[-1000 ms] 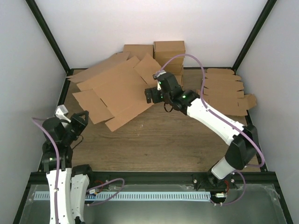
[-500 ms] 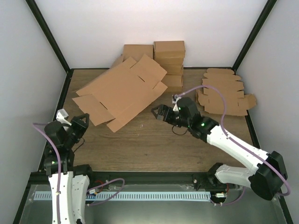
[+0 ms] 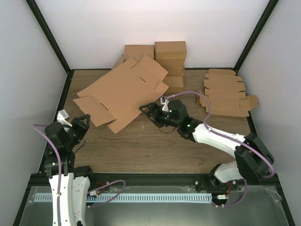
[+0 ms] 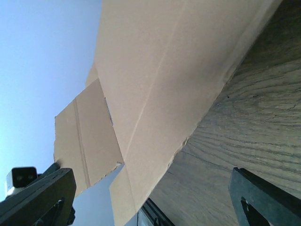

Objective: Fold the paper box

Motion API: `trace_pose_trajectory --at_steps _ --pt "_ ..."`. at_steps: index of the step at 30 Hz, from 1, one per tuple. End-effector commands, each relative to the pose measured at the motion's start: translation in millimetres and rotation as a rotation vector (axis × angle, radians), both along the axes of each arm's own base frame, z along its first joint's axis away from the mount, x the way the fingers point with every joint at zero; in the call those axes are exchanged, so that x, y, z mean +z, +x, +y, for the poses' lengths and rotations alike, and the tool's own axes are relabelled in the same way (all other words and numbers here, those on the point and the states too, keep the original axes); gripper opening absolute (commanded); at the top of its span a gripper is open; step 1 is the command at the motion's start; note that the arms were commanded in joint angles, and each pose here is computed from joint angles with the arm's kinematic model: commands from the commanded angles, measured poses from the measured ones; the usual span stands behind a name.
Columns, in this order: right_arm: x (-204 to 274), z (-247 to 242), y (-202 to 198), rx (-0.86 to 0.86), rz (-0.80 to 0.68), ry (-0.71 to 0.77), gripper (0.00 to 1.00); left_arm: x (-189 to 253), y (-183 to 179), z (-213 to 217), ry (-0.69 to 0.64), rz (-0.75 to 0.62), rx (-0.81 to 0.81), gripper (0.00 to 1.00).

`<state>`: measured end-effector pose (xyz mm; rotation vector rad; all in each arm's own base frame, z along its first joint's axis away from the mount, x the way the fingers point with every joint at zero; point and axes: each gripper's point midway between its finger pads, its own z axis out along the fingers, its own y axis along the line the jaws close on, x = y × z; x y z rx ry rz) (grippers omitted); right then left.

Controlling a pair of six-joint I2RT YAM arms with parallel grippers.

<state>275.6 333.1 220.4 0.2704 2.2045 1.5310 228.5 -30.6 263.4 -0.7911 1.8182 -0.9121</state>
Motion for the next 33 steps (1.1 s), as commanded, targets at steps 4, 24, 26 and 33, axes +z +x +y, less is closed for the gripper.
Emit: trace_pose_trajectory --at_steps 4,24,26,33 --pt "5.4 27.5 23.3 -0.057 0.024 0.068 0.85 8.9 -0.3 -4.7 -0.002 -0.043 -0.026 0.04" --pt "40.1 29.4 36.1 -0.058 -0.148 -0.019 0.01 34.0 -6.7 19.5 0.181 -0.074 0.085 0.84" --pt "48.4 25.1 35.0 -0.058 -0.185 -0.045 0.01 55.6 -12.2 30.1 0.257 -0.101 0.138 0.92" --pt "71.5 12.2 23.1 -0.016 -0.294 -0.143 0.01 101.5 -16.0 42.5 0.428 -0.175 0.183 1.00"
